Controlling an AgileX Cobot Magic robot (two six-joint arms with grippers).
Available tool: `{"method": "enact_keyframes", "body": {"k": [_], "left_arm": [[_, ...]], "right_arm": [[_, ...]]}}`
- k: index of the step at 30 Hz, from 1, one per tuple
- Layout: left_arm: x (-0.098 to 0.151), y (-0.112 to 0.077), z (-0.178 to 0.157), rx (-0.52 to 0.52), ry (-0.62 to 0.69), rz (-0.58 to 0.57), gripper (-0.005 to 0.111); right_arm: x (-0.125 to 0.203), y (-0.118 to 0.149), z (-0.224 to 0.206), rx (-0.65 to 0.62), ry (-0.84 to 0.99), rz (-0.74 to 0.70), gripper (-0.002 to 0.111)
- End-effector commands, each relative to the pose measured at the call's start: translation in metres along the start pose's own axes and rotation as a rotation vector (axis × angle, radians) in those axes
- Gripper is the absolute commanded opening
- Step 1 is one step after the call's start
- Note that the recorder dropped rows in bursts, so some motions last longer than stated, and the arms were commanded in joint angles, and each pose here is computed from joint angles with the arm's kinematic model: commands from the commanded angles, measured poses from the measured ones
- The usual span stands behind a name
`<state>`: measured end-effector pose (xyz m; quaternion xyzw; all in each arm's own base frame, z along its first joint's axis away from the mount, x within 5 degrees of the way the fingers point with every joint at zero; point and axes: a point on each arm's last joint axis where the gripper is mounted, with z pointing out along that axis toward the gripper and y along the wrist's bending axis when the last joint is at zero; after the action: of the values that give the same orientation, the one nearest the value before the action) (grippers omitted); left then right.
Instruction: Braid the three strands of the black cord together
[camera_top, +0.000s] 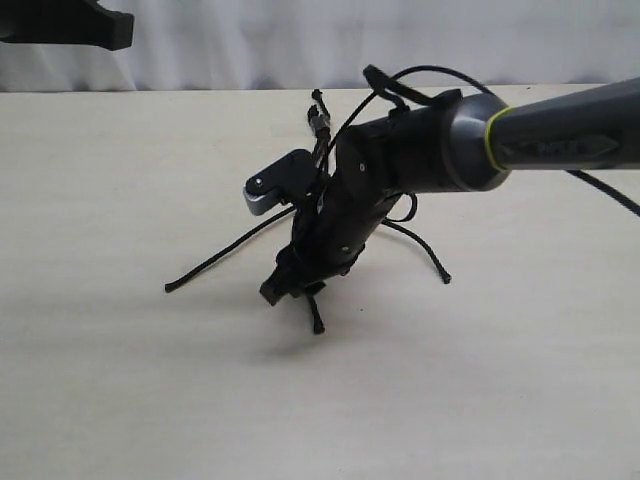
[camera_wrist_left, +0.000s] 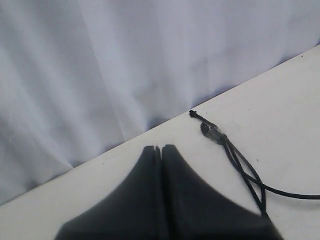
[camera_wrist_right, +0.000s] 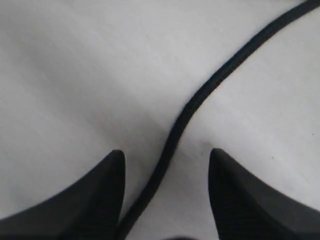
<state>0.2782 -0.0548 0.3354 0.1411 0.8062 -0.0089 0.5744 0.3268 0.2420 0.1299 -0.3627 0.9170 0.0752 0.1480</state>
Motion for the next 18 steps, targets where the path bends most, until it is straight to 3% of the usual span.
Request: {"method": "enact_keyframes", "body": {"k": [1,4,8,14,18], "left_arm": [[-0.002,0.001,-0.002,-0.004,-0.019,-0.014,0.0],[-0.002,0.001,-0.002,-0.004,-0.019,-0.014,0.0],[-0.002,0.001,-0.002,-0.004,-0.019,-0.014,0.0],[-0.002,0.001,-0.002,-0.004,-0.019,-0.014,0.0],[-0.002,0.001,-0.002,-0.004,-0.019,-0.014,0.0]], "right_arm": [[0.004,-0.004,0.016,0.014,0.032,-0.036,0.049],[0.007,-0.003,0.023,0.01,0.054,-0.039,0.038],[0.006,-0.007,0.016,0.057,0.058,-0.109,0.005],[-0.01,-0.036,-0.033,0.241,-0.024,-0.189,0.004],[-0.013,-0.076,-0.04,0.369,-0.063,-0.263,0.004]]}}
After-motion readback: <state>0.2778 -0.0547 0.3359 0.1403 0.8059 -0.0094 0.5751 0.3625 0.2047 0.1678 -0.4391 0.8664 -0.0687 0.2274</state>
